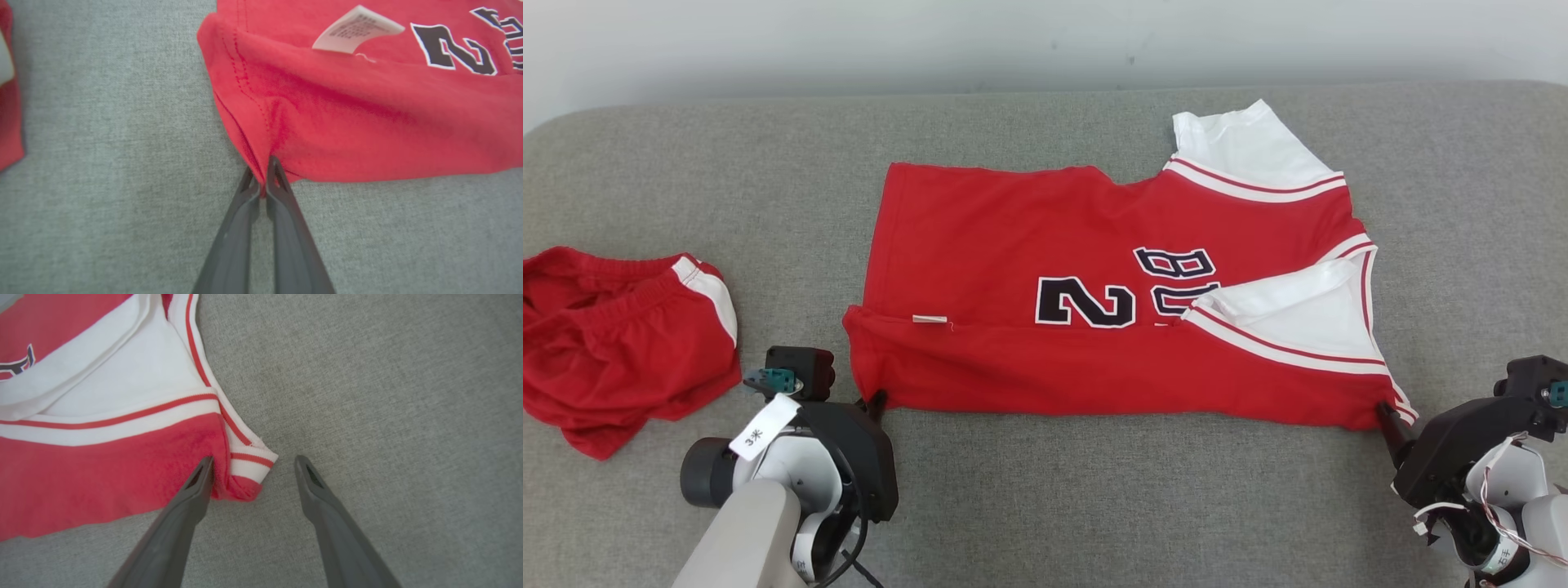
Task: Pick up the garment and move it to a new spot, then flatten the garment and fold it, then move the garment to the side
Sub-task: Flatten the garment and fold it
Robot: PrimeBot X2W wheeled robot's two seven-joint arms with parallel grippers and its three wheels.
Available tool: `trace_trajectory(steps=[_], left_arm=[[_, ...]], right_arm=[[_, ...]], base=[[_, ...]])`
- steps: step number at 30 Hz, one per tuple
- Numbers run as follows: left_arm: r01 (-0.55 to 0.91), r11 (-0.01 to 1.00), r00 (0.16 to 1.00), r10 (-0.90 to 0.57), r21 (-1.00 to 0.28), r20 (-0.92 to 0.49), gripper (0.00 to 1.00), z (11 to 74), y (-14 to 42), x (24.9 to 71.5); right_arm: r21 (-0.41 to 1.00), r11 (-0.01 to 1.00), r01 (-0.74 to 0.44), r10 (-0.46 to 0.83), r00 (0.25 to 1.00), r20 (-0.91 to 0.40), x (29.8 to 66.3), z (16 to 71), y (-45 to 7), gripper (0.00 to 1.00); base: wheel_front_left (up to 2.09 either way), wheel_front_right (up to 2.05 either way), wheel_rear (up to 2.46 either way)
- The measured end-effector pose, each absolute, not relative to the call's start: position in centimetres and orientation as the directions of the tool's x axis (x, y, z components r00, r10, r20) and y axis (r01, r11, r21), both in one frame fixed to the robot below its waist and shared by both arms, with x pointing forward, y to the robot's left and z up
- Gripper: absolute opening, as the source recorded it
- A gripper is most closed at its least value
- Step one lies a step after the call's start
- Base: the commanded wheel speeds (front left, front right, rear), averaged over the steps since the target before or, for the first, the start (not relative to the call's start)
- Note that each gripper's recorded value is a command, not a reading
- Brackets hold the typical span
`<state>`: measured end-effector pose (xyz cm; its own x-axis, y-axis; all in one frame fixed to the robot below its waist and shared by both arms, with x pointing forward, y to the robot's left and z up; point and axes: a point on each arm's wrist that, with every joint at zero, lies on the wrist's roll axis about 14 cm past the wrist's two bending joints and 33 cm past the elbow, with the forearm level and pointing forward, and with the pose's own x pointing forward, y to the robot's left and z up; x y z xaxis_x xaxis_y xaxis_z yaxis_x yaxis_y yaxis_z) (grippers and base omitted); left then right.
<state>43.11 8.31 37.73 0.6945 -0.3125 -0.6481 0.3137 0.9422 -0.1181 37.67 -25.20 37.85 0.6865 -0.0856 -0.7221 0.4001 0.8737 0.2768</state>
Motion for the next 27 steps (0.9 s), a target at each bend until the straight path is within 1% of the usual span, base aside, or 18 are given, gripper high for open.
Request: trace_trajectory(steps=[7, 13, 14, 15, 16, 17, 18, 19, 20, 22, 23, 27], left_arm=[[0.310, 0.944, 0.694, -0.308, -0.116, -0.650, 0.00, 37.75, 8.46, 42.97], [0.310, 0.943, 0.693, -0.309, -0.118, -0.651, 0.00, 37.76, 8.50, 42.83], [0.314, 0.942, 0.691, -0.314, -0.121, -0.651, 0.00, 37.77, 8.46, 42.79], [0.313, 0.942, 0.691, -0.313, -0.120, -0.651, 0.00, 37.77, 8.49, 42.77], [0.313, 0.942, 0.691, -0.313, -0.120, -0.651, 0.00, 37.76, 8.51, 42.76], [0.312, 0.942, 0.691, -0.312, -0.120, -0.651, 0.00, 37.76, 8.53, 42.75], [0.312, 0.942, 0.691, -0.312, -0.120, -0.652, 0.00, 37.76, 8.54, 42.74], [0.312, 0.942, 0.691, -0.312, -0.120, -0.652, 0.00, 37.75, 8.55, 42.73], [0.312, 0.943, 0.691, -0.311, -0.120, -0.652, 0.00, 37.75, 8.56, 42.72], [0.311, 0.943, 0.691, -0.311, -0.119, -0.652, 0.00, 37.74, 8.58, 42.71], [0.311, 0.943, 0.691, -0.311, -0.119, -0.652, 0.00, 37.74, 8.59, 42.71], [0.311, 0.943, 0.691, -0.311, -0.120, -0.653, 0.00, 37.71, 8.61, 42.70]], right_arm=[[0.277, 0.872, 0.403, -0.089, 0.687, -0.721, 37.56, 38.01, -25.25, 1.00], [0.276, 0.871, 0.407, -0.076, 0.666, -0.742, 37.20, 37.35, -24.84, 1.00], [0.276, 0.871, 0.407, -0.075, 0.665, -0.743, 37.20, 37.31, -24.81, 0.79], [0.277, 0.870, 0.407, -0.074, 0.664, -0.744, 37.21, 37.29, -24.79, 0.49], [0.277, 0.870, 0.407, -0.074, 0.664, -0.744, 37.25, 37.28, -24.74, 0.34], [0.276, 0.871, 0.405, -0.073, 0.664, -0.744, 37.29, 37.28, -24.68, 0.24], [0.276, 0.872, 0.404, -0.073, 0.665, -0.744, 37.35, 37.28, -24.60, 0.21], [0.277, 0.872, 0.404, -0.072, 0.665, -0.743, 37.41, 37.29, -24.55, 0.20], [0.278, 0.872, 0.404, -0.072, 0.666, -0.742, 37.50, 37.33, -24.55, 0.12], [0.279, 0.871, 0.404, -0.072, 0.668, -0.741, 37.66, 37.39, -24.56, 0.03], [0.279, 0.871, 0.405, -0.073, 0.667, -0.741, 37.67, 37.39, -24.57, 0.00], [0.279, 0.870, 0.406, -0.073, 0.667, -0.741, 37.68, 37.38, -24.60, 0.00]], base=[[0.00, 0.00, 0.00], [0.00, 0.00, 0.00], [0.00, 0.00, 0.00], [0.00, 0.00, 0.00], [0.00, 0.00, 0.00], [0.00, 0.00, 0.00], [0.00, 0.00, 0.00], [0.00, 0.00, 0.00], [0.00, 0.00, 0.00], [0.00, 0.00, 0.00], [0.00, 0.00, 0.00], [0.00, 0.00, 0.00]])
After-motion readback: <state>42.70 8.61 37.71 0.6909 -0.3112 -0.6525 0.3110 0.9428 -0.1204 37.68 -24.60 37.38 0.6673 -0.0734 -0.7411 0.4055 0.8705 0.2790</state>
